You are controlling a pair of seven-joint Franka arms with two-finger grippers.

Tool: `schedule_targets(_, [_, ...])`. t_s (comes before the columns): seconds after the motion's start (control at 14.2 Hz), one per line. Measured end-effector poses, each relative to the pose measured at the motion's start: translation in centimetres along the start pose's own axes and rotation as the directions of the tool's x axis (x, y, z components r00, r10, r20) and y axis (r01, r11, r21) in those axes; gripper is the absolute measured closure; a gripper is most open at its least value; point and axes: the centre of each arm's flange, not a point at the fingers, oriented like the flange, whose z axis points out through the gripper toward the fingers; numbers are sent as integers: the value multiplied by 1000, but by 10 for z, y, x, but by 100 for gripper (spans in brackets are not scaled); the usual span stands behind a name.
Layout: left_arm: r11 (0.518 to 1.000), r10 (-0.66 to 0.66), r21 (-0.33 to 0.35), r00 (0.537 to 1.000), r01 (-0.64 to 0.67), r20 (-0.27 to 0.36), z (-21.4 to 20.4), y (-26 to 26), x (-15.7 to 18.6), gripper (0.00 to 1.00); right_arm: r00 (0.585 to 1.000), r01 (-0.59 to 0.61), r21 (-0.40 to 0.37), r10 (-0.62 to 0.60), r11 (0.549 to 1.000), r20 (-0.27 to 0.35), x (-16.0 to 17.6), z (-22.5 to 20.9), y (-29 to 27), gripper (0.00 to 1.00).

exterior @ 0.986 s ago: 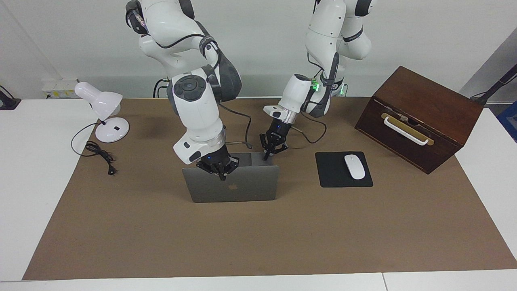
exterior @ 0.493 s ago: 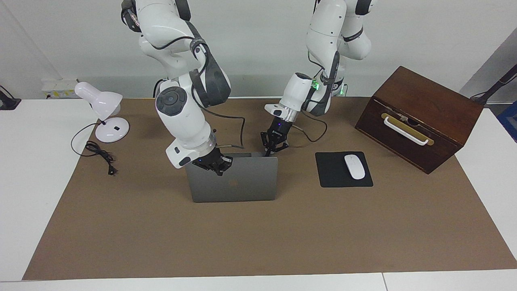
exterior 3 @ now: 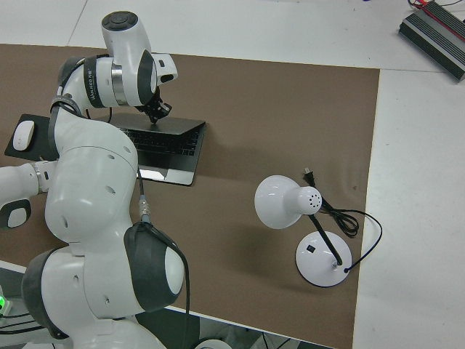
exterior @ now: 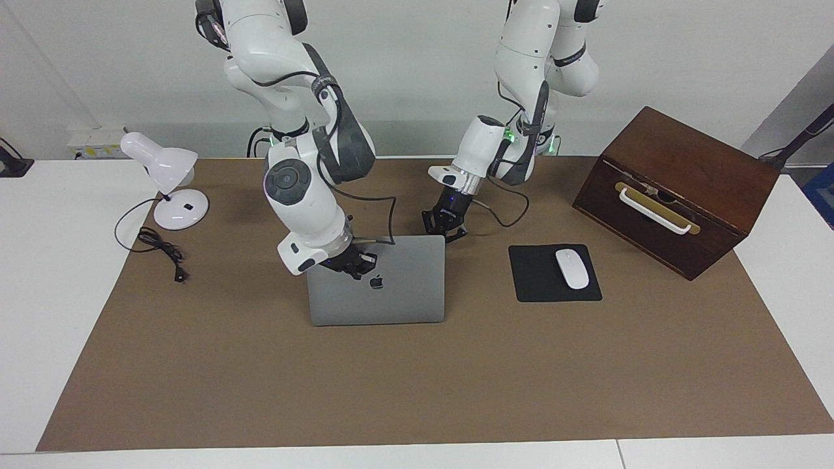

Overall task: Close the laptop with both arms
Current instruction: 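Push the laptop lid down toward the robot with the right gripper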

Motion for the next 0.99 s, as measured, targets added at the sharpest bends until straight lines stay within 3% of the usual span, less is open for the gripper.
schedule_targets(0.99, [1000, 11, 0, 1000, -11, -1, 0, 0, 0, 99, 999, -12, 3, 12, 1000, -34, -12, 51, 12, 99])
